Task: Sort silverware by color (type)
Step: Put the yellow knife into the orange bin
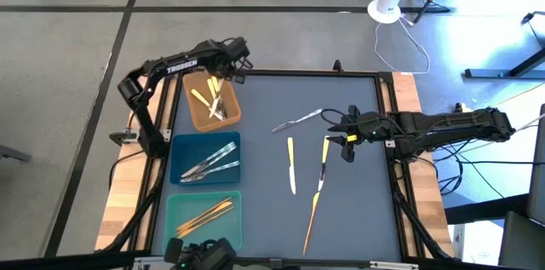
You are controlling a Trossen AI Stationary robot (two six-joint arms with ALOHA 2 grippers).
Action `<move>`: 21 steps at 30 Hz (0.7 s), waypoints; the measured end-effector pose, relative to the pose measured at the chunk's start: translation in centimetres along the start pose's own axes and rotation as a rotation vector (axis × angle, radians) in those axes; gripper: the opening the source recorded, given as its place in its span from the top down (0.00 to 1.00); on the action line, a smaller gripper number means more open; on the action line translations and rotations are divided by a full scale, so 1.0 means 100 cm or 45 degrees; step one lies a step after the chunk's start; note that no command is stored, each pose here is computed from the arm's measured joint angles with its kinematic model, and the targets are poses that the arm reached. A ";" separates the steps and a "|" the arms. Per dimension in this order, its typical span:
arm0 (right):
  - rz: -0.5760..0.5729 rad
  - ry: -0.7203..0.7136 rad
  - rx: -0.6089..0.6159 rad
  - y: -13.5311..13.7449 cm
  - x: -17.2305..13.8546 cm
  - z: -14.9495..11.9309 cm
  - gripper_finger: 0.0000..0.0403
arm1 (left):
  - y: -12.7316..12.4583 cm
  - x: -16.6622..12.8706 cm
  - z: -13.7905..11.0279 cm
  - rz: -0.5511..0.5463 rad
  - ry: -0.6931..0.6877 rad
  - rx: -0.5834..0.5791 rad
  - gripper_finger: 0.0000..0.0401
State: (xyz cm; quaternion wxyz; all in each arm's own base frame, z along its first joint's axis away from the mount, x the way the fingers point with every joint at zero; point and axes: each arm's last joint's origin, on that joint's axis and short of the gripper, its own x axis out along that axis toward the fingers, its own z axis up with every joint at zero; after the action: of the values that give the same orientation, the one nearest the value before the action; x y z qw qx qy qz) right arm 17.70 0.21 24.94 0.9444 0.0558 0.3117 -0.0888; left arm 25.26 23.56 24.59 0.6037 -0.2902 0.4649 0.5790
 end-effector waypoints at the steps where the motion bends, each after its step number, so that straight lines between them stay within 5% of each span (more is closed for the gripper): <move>1: 0.000 0.000 0.000 0.000 0.000 0.000 0.67 | 0.004 0.004 -0.005 0.007 0.007 -0.008 0.80; 7: 0.002 -0.010 0.002 0.000 0.000 0.001 0.67 | 0.014 0.034 -0.028 0.035 0.039 -0.015 0.80; 14: 0.000 -0.010 0.001 0.000 0.000 0.001 0.67 | 0.017 0.055 -0.023 -0.111 -0.059 -0.102 0.80; 21: 0.000 -0.009 0.001 0.000 0.000 0.001 0.67 | 0.021 0.058 -0.022 -0.099 -0.051 -0.116 0.80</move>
State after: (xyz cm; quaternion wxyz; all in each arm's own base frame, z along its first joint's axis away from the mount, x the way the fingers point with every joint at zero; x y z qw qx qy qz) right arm 17.74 0.21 24.99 0.9455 0.0559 0.3083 -0.0893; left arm 22.12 24.44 18.92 0.6211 -0.3236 0.4141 0.5814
